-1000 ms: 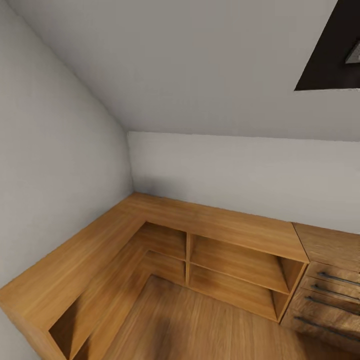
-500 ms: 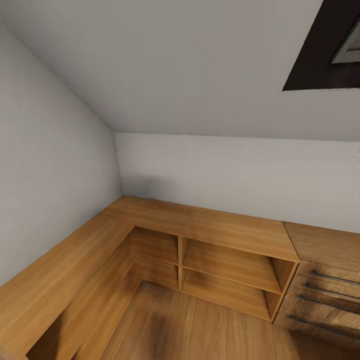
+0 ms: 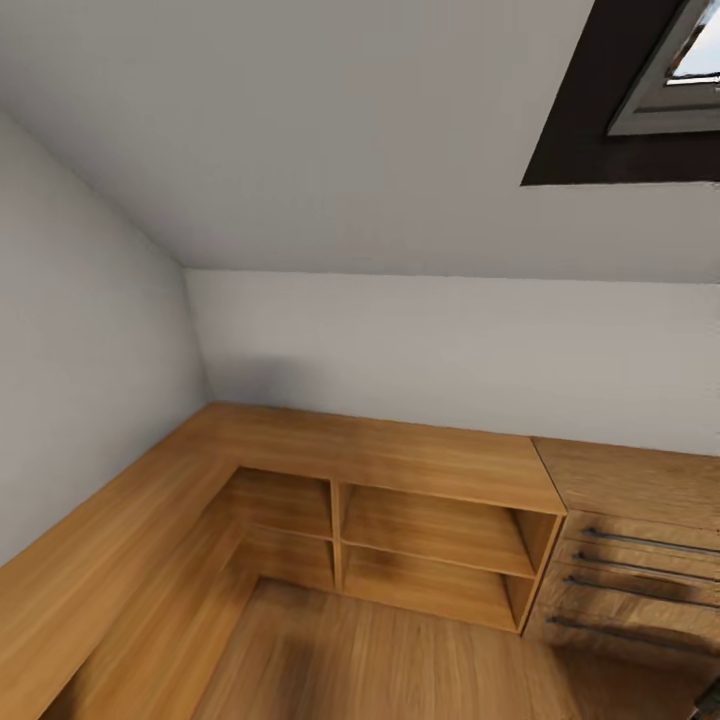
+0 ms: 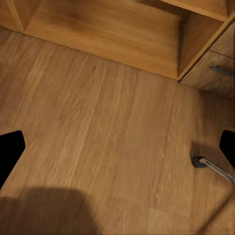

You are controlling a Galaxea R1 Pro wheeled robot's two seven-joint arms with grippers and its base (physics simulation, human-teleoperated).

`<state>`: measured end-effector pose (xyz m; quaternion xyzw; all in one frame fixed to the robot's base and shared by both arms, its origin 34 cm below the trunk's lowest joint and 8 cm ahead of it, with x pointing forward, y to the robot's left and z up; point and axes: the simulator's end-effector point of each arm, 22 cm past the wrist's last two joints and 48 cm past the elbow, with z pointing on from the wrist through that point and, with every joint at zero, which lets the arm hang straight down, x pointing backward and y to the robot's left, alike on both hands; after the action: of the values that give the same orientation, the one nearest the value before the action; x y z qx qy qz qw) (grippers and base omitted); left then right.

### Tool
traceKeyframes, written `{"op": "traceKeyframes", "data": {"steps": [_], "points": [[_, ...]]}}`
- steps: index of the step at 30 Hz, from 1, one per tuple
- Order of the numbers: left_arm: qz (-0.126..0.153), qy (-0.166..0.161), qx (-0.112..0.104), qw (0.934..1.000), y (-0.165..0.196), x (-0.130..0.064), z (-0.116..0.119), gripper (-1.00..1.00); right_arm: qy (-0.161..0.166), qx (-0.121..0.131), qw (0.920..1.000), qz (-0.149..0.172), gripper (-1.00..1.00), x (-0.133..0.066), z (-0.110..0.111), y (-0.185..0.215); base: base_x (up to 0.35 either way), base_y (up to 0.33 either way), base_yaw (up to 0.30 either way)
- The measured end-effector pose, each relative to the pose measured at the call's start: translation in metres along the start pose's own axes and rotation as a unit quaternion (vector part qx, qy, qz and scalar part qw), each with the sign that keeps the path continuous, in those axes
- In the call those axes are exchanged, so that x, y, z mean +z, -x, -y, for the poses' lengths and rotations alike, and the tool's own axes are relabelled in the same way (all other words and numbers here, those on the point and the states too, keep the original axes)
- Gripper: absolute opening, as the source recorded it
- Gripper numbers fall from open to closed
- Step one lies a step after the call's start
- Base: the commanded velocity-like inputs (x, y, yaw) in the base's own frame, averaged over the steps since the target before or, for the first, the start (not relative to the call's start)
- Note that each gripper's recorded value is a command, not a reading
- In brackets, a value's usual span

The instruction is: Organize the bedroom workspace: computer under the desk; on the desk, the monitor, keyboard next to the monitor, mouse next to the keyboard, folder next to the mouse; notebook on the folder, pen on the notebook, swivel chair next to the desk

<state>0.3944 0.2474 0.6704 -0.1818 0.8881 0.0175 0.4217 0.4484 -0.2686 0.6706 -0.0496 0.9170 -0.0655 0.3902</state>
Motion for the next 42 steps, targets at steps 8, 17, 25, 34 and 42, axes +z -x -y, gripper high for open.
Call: {"op": "traceKeyframes", "data": {"steps": [8,17,25,34,42], "points": [[-0.002,0.000,0.001,1.0000,-0.002,0.000,0.000,1.00,0.000,0.000,1.0000,-0.002,1.00,0.000,0.000,-0.002,0.195,0.140,-0.259],[-0.007,0.001,0.002,1.0000,-0.006,-0.001,-0.001,1.00,0.000,-0.001,1.0000,-0.007,1.00,0.000,0.000,-0.006,0.022,0.015,-0.217],[-0.012,0.003,0.003,0.9999,-0.009,-0.001,-0.003,1.00,0.001,-0.001,0.9999,-0.012,1.00,0.000,-0.001,-0.011,0.002,0.001,-0.204],[-0.016,0.004,0.004,0.9999,-0.012,-0.002,-0.004,1.00,0.002,-0.002,0.9999,-0.017,1.00,0.000,-0.001,-0.014,0.000,0.051,-0.228],[-0.016,0.004,0.004,0.9999,-0.013,-0.002,-0.004,1.00,0.001,-0.001,0.9999,-0.017,1.00,0.000,-0.001,-0.015,0.000,0.268,-0.265]]}}
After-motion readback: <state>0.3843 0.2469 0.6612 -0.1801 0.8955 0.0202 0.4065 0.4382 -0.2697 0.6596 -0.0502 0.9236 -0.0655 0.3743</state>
